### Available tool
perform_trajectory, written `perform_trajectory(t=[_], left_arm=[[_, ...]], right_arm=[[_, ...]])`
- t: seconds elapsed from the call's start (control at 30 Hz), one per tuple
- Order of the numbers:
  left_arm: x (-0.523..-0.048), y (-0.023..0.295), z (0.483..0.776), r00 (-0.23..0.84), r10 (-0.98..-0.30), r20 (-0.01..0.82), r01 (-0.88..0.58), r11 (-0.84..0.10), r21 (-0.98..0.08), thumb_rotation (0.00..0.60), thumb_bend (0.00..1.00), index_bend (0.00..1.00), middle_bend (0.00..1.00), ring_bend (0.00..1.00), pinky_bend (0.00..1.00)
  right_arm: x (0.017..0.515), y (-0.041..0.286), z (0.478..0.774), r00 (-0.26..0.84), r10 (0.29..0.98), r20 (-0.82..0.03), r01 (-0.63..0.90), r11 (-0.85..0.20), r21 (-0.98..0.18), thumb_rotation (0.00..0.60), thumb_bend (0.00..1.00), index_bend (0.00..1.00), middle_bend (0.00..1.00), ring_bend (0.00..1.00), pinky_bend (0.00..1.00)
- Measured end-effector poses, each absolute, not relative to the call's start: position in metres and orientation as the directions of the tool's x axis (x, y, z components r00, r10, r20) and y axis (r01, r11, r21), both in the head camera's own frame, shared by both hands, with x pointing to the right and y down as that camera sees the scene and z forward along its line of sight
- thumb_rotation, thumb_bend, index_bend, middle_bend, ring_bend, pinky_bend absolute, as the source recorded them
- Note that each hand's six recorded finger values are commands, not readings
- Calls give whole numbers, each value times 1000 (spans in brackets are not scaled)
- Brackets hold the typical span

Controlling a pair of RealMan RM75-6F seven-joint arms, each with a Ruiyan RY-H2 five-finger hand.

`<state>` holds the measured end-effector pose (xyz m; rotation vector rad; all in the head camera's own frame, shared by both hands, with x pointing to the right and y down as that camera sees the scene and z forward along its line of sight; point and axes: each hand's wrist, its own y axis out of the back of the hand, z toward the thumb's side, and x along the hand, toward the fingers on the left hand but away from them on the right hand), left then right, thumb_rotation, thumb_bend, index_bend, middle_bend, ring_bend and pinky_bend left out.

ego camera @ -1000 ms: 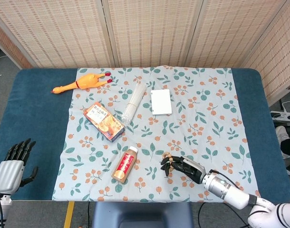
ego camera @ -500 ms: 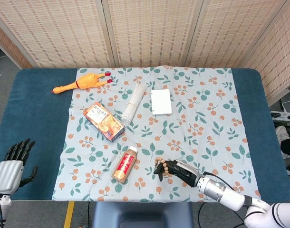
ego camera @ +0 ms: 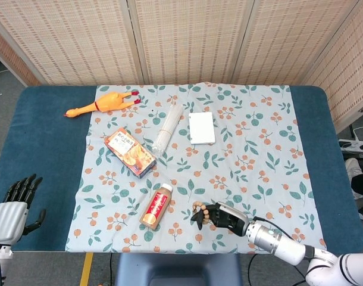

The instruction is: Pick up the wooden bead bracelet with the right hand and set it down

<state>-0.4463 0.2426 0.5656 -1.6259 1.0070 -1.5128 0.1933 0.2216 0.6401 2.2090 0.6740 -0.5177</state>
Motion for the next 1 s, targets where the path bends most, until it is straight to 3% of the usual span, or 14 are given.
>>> perform_trajectory(t=[0.43, 0.57, 0.67, 0.8, 1.0], left_arm=[[-446, 243, 566, 22, -885, 465, -84, -466, -881, 600, 455, 0, 0, 0, 97], [-446, 242, 565, 21, -887, 462, -85, -462, -883, 600, 455, 0, 0, 0, 97], [-446, 243, 564, 21, -888, 459, -87, -459, -884, 600, 454, 0, 0, 0, 97], [-446, 242, 565, 23, -887, 462, -87, -462, -883, 600, 453, 0, 0, 0, 97], [-445, 243, 566, 22, -885, 465, -80, -465, -882, 600, 454, 0, 0, 0, 97]], right_arm=[[207, 211, 642, 736, 359, -574, 654, -594, 468, 600, 1000, 535, 533, 199, 185], [216, 206, 646, 707, 393, -587, 671, -636, 382, 600, 1000, 603, 570, 226, 191], [226, 198, 651, 674, 441, -593, 673, -698, 246, 600, 1000, 644, 600, 250, 200], [247, 182, 661, 605, 526, -598, 623, -780, -56, 600, 1000, 666, 617, 266, 201], [302, 153, 675, 464, 649, -603, 397, -761, -514, 600, 1000, 712, 652, 301, 207]])
